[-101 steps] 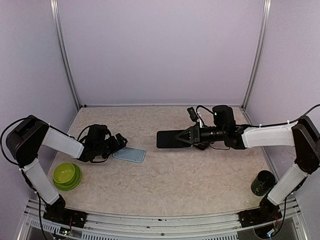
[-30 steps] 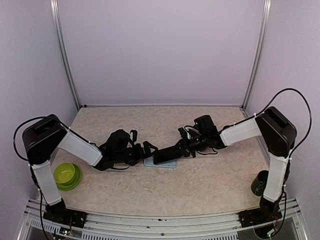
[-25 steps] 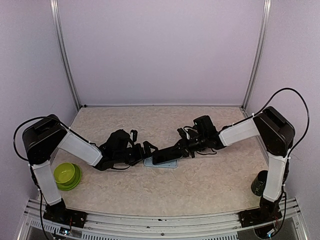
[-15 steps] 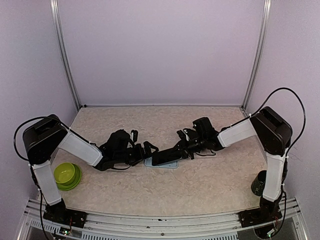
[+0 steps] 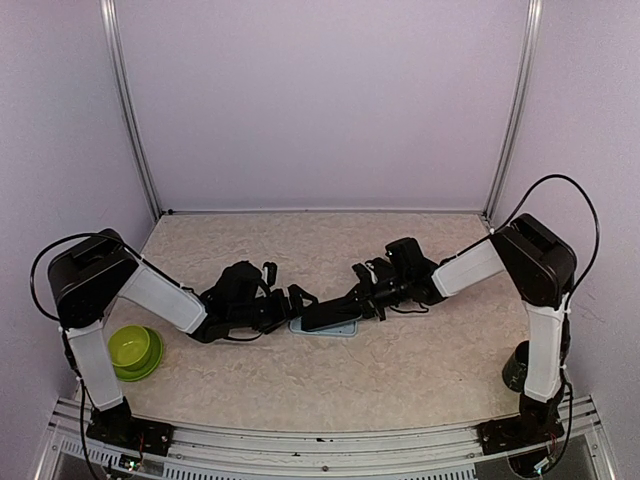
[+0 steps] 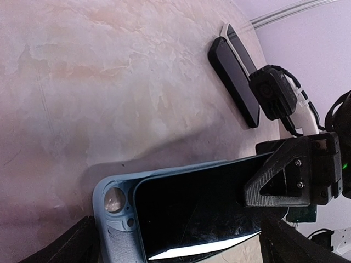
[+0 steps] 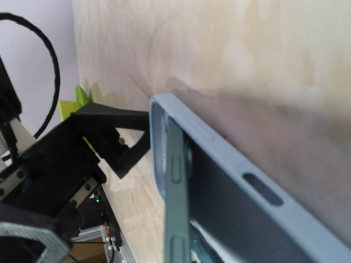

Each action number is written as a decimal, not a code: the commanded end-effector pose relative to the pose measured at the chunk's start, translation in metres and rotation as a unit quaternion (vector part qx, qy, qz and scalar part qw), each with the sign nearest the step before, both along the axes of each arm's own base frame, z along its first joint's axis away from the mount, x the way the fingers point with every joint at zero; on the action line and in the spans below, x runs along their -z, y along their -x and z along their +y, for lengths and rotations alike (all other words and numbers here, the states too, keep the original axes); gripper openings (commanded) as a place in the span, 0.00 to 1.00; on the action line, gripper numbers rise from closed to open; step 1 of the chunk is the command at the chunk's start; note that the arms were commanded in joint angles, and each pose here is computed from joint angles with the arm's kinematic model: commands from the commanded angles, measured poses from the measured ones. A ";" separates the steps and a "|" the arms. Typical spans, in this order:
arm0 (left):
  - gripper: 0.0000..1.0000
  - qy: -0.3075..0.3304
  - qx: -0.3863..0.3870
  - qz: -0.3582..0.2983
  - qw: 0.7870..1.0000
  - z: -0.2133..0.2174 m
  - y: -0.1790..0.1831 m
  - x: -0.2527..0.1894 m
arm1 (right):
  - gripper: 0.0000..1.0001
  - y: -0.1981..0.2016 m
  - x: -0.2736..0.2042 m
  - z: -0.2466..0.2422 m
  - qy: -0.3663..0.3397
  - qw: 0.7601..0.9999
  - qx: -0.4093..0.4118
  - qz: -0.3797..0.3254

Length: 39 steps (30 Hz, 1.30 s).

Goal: Put the phone into the phone case
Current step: Install the phone on the phone case.

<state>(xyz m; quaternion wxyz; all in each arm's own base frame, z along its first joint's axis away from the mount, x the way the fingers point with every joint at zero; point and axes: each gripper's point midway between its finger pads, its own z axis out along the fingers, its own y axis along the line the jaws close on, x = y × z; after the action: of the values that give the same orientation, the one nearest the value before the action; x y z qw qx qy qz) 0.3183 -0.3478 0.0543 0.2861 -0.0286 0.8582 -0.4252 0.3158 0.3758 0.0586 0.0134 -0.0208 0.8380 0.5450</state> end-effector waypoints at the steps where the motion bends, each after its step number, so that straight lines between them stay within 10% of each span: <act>1: 0.99 0.015 0.014 -0.003 1.000 -0.012 0.003 -0.003 | 0.00 -0.004 0.003 0.003 -0.014 1.000 0.003 0.010; 39: 0.99 0.048 0.045 -0.006 0.998 -0.020 0.022 -0.011 | 0.00 0.007 0.016 0.037 -0.052 0.998 -0.012 0.031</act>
<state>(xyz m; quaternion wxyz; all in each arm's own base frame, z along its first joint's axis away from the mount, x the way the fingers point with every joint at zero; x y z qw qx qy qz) 0.3175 -0.3479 0.0543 0.2939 -0.0318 0.8486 -0.4387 0.3171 0.3953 0.0504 -0.0051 -0.0054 0.8097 0.5868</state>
